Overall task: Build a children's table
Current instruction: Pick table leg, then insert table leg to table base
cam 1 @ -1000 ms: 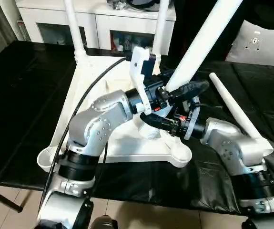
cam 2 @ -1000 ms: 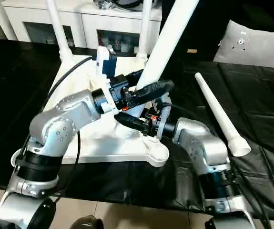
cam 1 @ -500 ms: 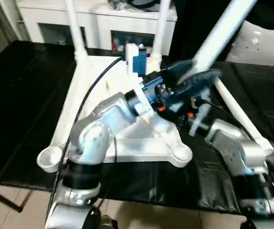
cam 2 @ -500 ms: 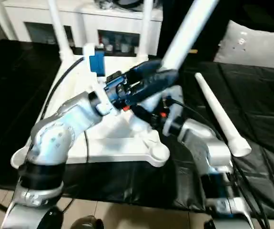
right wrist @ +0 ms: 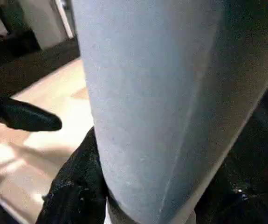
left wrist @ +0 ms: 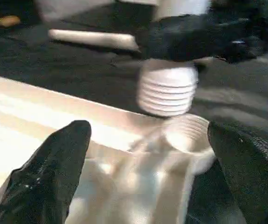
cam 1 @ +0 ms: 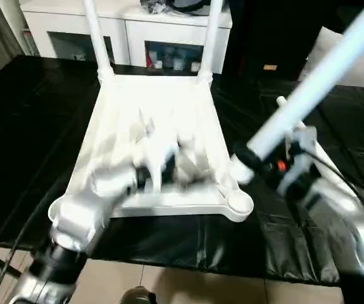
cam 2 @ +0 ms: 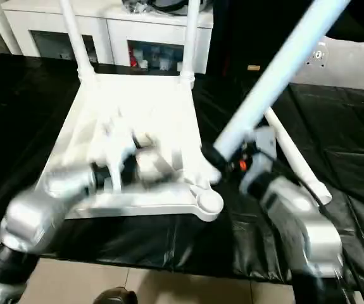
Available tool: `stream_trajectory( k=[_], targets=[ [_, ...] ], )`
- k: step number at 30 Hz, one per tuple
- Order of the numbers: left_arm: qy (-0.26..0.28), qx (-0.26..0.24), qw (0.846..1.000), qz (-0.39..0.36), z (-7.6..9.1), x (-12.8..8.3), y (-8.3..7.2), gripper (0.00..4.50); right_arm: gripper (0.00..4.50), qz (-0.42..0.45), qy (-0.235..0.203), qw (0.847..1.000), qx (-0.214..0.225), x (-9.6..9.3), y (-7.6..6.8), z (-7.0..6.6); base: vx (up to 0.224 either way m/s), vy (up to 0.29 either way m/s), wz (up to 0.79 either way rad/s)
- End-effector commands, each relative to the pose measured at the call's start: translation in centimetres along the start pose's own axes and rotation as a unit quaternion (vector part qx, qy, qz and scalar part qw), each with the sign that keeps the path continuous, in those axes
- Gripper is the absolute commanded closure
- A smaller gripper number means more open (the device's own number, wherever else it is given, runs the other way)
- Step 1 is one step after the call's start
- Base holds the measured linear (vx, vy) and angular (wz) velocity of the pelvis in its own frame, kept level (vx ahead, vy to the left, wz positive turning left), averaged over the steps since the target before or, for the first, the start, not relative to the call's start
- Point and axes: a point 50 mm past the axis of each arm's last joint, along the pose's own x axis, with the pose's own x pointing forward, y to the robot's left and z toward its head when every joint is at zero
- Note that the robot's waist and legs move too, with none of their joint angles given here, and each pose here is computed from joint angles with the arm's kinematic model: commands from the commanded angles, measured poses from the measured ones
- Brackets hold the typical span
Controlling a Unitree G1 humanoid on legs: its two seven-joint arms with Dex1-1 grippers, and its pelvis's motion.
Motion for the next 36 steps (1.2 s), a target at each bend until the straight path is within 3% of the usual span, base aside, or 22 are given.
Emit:
stream_trajectory(
  k=[1,3,6,11,14,19,20,24,26,29,36],
  targets=[
    [0.013,0.016,1.000,-0.015,-0.2,0.2,-0.2,0.27,2.60,-0.005,-0.004,1.000,-0.014,-0.1,0.2,0.5,0.000,0.000,0.00],
    [0.047,0.013,0.998,-0.050,-1.6,0.9,-0.5,0.40,2.60,-0.052,0.006,0.998,-0.037,-0.5,-0.2,-0.6,0.000,0.000,0.00],
    [0.063,0.014,0.996,-0.059,-2.1,1.0,-0.4,0.67,2.60,-0.050,0.009,0.998,-0.041,-0.6,-0.2,-0.8,0.000,0.000,0.00],
    [0.106,-0.008,0.992,-0.061,-3.4,1.0,0.3,1.11,2.60,-0.012,0.012,1.000,-0.016,-1.0,0.2,-0.3,0.000,0.000,0.00],
    [0.121,-0.003,0.991,-0.058,-3.9,0.9,0.6,1.29,2.60,0.006,0.013,1.000,-0.028,-1.0,0.4,-0.1,0.000,0.000,0.00],
    [0.128,-0.003,0.990,-0.055,-4.2,0.9,1.1,1.75,2.60,0.025,0.019,0.999,-0.037,-0.9,0.4,0.1,0.000,0.000,0.00],
    [0.131,-0.009,0.990,-0.055,-4.3,0.7,1.2,2.01,2.60,0.036,0.026,0.998,-0.039,-0.9,0.5,0.0,0.000,0.000,0.00],
    [0.136,-0.011,0.989,-0.063,-4.4,0.4,1.3,2.09,2.60,0.054,0.038,0.997,-0.041,-0.8,0.7,0.0,0.000,0.000,0.00],
    [0.140,-0.012,0.988,-0.064,-4.5,0.3,1.3,2.43,2.60,0.061,0.043,0.997,-0.038,-0.7,0.8,0.0,0.000,0.000,0.00],
    [0.138,-0.013,0.988,-0.067,-4.6,0.4,1.3,2.56,2.60,0.086,0.046,0.995,-0.034,-0.4,1.2,0.3,0.000,0.000,0.00],
    [0.134,-0.017,0.987,-0.090,-4.6,0.6,1.2,3.22,2.60,0.123,0.070,0.988,-0.064,0.8,0.9,0.9,0.000,0.000,0.00]
  ],
)
